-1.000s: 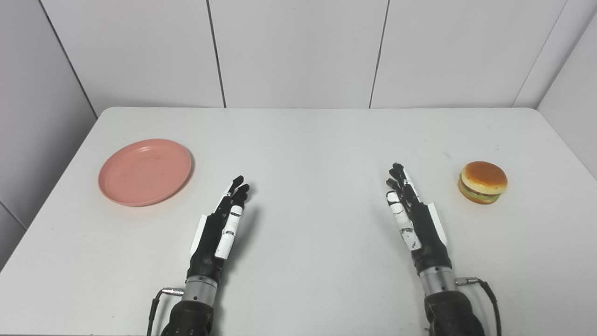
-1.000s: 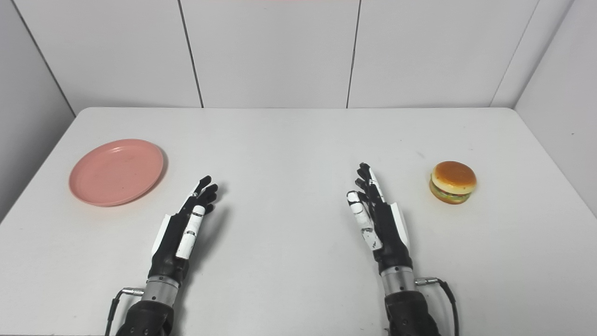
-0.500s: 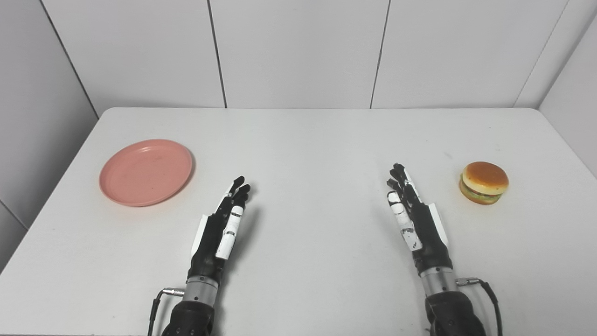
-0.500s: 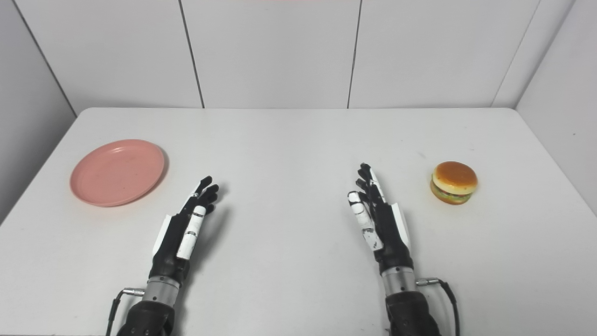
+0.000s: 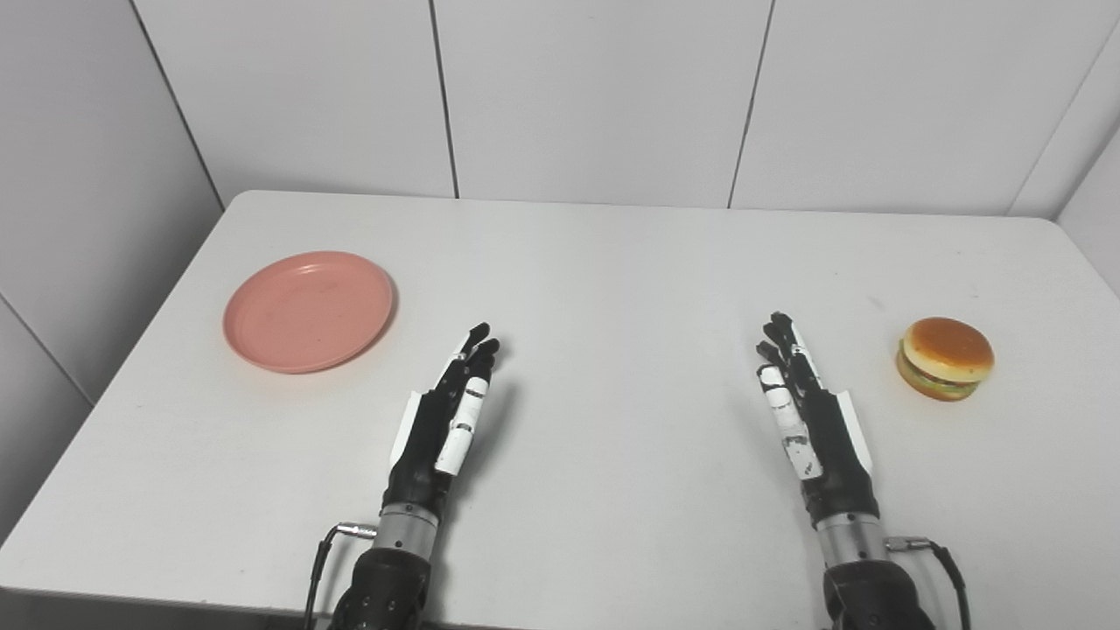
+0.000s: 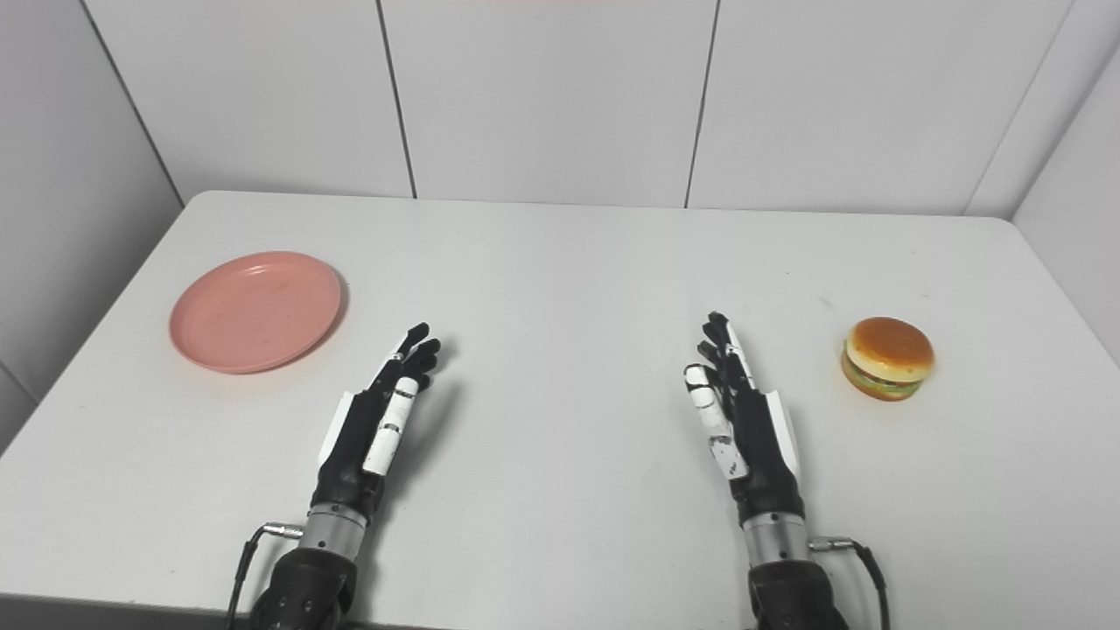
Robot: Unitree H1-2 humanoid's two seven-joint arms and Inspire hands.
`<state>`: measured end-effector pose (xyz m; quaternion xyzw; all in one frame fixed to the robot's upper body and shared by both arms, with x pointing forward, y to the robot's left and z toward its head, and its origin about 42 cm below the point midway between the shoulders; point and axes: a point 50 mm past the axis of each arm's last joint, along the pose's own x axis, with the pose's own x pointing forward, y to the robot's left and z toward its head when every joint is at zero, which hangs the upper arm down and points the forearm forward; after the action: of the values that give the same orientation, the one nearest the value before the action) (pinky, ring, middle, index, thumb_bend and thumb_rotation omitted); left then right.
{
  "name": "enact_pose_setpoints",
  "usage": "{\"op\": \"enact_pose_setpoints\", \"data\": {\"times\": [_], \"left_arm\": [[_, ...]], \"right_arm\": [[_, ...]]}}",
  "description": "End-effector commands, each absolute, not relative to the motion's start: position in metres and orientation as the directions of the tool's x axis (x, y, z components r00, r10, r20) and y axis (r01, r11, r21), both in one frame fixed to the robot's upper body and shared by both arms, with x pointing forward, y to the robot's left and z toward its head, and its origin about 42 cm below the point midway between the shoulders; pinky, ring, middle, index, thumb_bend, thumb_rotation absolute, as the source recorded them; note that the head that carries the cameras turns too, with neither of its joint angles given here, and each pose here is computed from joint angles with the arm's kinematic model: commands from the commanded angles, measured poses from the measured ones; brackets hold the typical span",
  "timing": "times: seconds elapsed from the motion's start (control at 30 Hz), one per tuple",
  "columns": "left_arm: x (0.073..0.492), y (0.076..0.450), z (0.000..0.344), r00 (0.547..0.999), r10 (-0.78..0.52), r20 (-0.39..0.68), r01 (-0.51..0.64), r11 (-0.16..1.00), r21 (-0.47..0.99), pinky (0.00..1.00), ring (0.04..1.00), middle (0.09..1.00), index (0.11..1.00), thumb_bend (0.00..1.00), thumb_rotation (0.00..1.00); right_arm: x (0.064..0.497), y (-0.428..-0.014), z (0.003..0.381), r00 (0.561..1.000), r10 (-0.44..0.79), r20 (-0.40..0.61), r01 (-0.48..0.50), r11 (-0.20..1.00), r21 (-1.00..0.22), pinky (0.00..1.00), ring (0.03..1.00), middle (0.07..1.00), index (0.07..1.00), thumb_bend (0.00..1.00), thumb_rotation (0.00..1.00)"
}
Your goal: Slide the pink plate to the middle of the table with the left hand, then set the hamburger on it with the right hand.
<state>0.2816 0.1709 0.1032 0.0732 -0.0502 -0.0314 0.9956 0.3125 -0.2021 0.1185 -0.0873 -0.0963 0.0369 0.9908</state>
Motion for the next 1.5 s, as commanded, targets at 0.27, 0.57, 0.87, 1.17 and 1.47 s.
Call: {"op": "enact_pose_setpoints", "data": {"times": [0.27, 0.57, 0.87, 1.17, 1.47], "left_arm": [[0.283, 0.133, 0.08, 0.991, -0.088, 0.101, 0.071, 0.985, 0.155, 0.88, 0.911, 0.906, 0.904, 0.36, 1.0], [0.283, 0.131, 0.08, 0.991, -0.081, 0.108, 0.064, 0.987, 0.149, 0.9, 0.918, 0.911, 0.91, 0.4, 1.0], [0.284, 0.134, 0.091, 0.99, -0.072, 0.122, 0.054, 0.987, 0.149, 0.9, 0.918, 0.911, 0.906, 0.39, 1.0], [0.296, 0.141, 0.117, 0.987, -0.033, 0.158, 0.02, 0.996, 0.082, 0.9, 0.915, 0.919, 0.91, 0.38, 1.0], [0.322, 0.154, 0.17, 0.959, -0.01, 0.282, -0.003, 0.999, 0.045, 0.89, 0.899, 0.906, 0.898, 0.4, 0.96]], "right_arm": [[0.315, -0.236, 0.086, 0.979, 0.091, 0.182, -0.062, 0.985, -0.159, 0.97, 0.951, 0.96, 0.966, 0.28, 1.0], [0.314, -0.237, 0.086, 0.983, 0.084, 0.166, -0.057, 0.985, -0.16, 1.0, 0.951, 0.95, 0.961, 0.29, 1.0], [0.312, -0.232, 0.089, 0.979, 0.095, 0.181, -0.066, 0.984, -0.164, 0.99, 0.951, 0.955, 0.965, 0.27, 1.0], [0.311, -0.228, 0.091, 0.98, 0.096, 0.176, -0.067, 0.984, -0.163, 0.99, 0.95, 0.958, 0.969, 0.25, 1.0], [0.31, -0.224, 0.093, 0.98, 0.1, 0.173, -0.072, 0.984, -0.162, 0.98, 0.957, 0.965, 0.974, 0.25, 1.0]]}}
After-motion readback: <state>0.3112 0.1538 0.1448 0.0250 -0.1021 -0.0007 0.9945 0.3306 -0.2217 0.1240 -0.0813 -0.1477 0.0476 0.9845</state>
